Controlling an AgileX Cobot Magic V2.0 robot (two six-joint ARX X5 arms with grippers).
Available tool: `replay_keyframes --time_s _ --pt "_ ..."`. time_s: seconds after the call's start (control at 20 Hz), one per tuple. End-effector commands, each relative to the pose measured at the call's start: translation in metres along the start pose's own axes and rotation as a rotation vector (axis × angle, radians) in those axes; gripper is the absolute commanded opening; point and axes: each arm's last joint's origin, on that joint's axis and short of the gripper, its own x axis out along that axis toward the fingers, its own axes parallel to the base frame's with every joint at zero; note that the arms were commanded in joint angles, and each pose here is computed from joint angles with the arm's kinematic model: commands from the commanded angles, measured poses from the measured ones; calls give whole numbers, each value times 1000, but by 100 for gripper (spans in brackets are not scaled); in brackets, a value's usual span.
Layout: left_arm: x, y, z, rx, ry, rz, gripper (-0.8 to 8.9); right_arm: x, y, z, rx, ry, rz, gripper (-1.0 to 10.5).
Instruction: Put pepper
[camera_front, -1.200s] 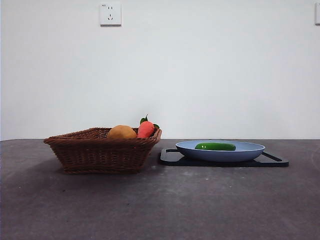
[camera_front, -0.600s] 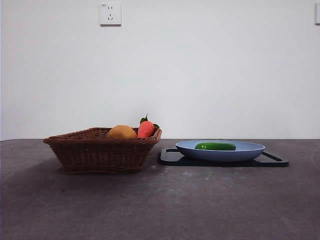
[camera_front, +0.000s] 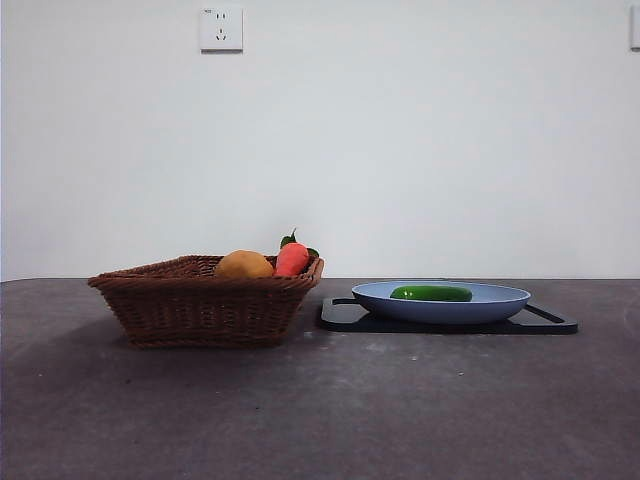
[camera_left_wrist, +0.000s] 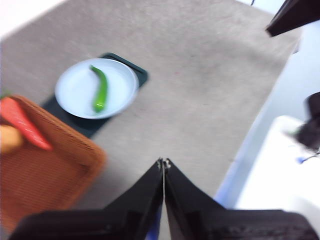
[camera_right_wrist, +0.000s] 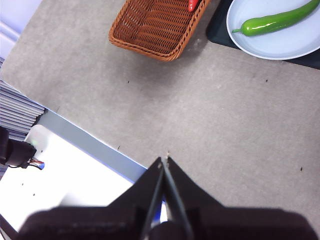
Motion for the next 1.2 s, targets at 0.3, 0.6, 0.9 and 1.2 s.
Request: replay_keyframes --time_s 0.3,0.6,0.9,1.2 --pt "-54 45 2 131 -522 411 8 -2 1 1 -1 7 -1 6" --pt "-66 54 -79 120 -795 878 8 -2 1 1 -1 7 -1 6" --pt "-18 57 -171 18 -744 1005 8 -2 1 1 -1 7 -1 6" --pt "28 64 -234 -133 -658 961 8 -2 1 1 -1 7 -1 6"
